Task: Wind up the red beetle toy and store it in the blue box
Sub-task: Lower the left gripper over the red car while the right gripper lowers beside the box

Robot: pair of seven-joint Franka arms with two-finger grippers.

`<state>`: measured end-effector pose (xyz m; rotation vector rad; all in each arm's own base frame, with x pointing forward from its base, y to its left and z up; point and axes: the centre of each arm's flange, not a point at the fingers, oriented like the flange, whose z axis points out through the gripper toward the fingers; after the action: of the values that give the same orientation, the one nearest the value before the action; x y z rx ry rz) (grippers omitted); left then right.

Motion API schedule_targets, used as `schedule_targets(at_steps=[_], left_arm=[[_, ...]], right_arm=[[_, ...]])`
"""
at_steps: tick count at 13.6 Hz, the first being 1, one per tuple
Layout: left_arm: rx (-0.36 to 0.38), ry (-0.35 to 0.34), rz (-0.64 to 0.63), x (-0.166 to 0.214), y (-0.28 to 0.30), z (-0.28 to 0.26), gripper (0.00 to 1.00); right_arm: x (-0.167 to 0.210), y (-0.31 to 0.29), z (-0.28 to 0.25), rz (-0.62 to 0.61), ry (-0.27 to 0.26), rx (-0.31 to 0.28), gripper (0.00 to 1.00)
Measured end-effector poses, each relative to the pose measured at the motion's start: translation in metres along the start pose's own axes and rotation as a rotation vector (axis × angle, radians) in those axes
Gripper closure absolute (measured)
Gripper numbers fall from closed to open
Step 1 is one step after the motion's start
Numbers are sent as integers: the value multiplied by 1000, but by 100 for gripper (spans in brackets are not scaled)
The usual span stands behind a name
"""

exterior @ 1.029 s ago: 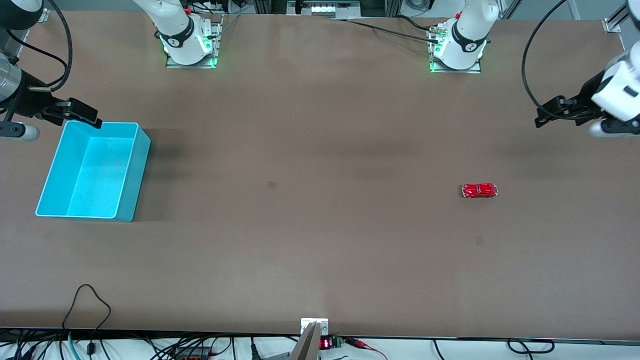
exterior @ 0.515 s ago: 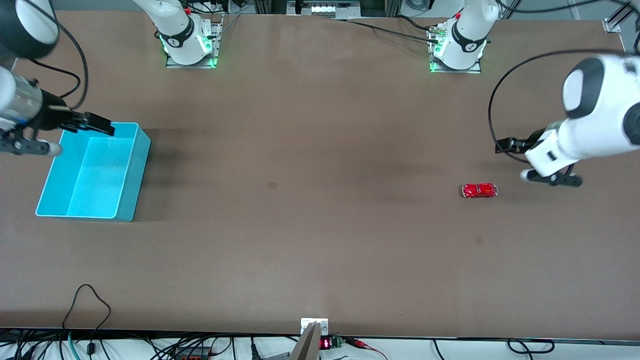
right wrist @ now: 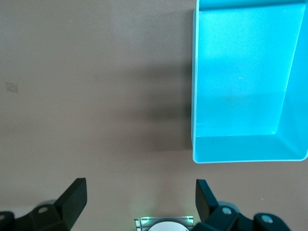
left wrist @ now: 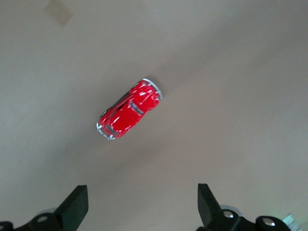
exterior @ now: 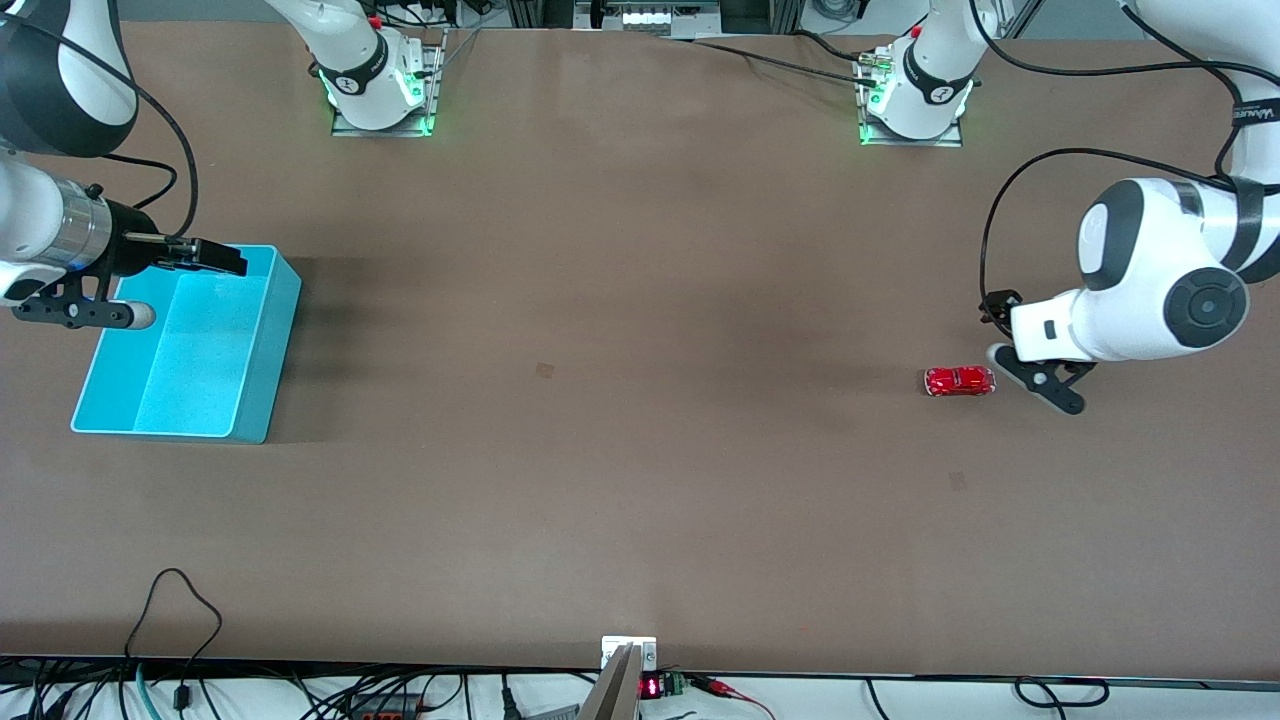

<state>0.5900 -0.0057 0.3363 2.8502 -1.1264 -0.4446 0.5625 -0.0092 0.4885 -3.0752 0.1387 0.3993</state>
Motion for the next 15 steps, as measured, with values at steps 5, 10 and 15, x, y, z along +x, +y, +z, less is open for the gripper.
schedule_targets(at_steps=[5,10,15], left_arm=[[92,36,386,13,-7,37,0],[205,37,565,14,-1,77,0],[249,88,653,8,7,122,0]], right_arm=[[0,-4,25,-6,-1,-3,0],[-22,1,104,-80,149,-6,0],[-11,1,123,-516,168,-46,0]])
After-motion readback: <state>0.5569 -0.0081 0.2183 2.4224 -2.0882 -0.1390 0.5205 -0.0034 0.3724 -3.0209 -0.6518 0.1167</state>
